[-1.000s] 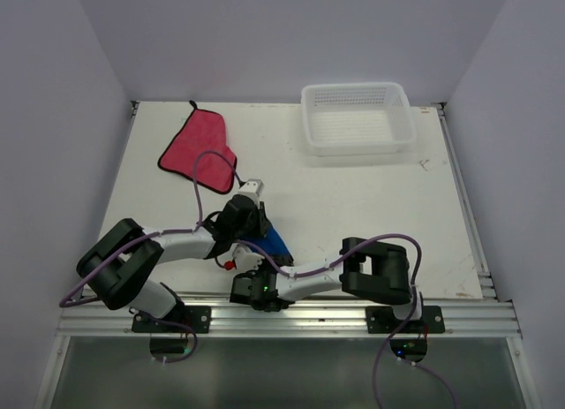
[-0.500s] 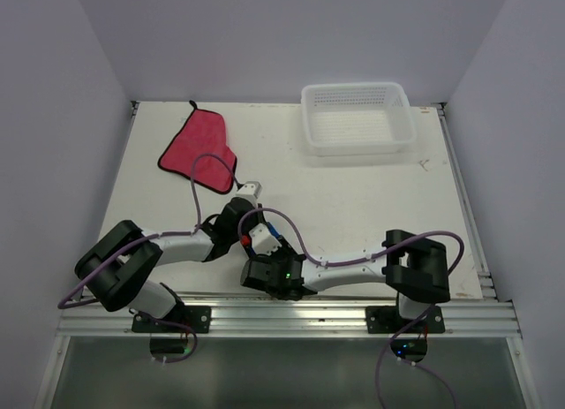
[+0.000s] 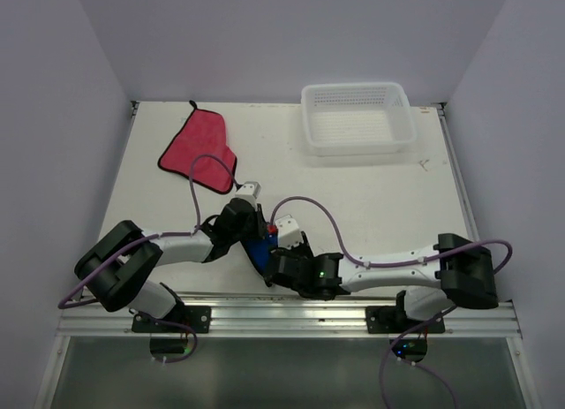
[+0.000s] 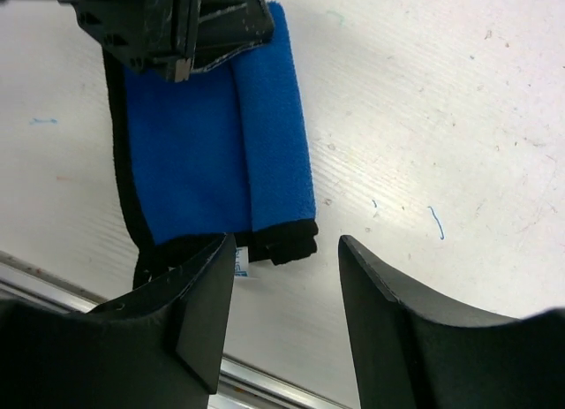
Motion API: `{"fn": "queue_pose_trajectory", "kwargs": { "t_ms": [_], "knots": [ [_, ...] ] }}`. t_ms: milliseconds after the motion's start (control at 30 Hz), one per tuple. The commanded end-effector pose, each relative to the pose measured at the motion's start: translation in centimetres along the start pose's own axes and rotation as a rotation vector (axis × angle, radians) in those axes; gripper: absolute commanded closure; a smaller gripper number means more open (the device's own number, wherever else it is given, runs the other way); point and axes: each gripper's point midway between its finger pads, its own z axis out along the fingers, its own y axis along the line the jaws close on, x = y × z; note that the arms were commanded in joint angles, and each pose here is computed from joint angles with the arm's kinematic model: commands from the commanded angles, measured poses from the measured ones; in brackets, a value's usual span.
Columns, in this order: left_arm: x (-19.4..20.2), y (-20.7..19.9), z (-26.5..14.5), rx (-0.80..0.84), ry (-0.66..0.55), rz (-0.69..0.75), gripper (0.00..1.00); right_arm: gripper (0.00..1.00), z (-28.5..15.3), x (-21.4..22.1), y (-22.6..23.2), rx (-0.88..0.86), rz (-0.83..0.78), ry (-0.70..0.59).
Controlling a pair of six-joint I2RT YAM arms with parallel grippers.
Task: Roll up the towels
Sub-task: Roll the towel
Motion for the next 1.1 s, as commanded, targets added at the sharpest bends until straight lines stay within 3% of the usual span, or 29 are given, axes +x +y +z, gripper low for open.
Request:
{"fn": "queue_pose_trajectory", "kwargs": {
  "t_ms": [0, 367, 800, 1067],
  "knots": [
    [3.1, 4.0, -0.5, -0.143, 0.083, 0.026, 0.79, 0.46, -1.2, -2.6, 0.0, -0.072, 0.192, -0.073],
    [3.2, 4.1, -0.6, -0.143, 0.081, 0.026, 0.79, 0.44, 1.4, -1.5, -1.2, -0.321, 0.601, 0.082],
    [3.1, 4.0, -0.5, -0.141, 0.081, 0.026, 0.79, 0.47, 3.0, 2.6, -0.4, -0.362, 0.678, 0.209],
    [3.2, 4.0, -0.6, -0.138, 0.082, 0.027, 0.79, 0.79, 3.9, 4.0, -0.8, -0.347, 0.636, 0.2]
  ]
}}
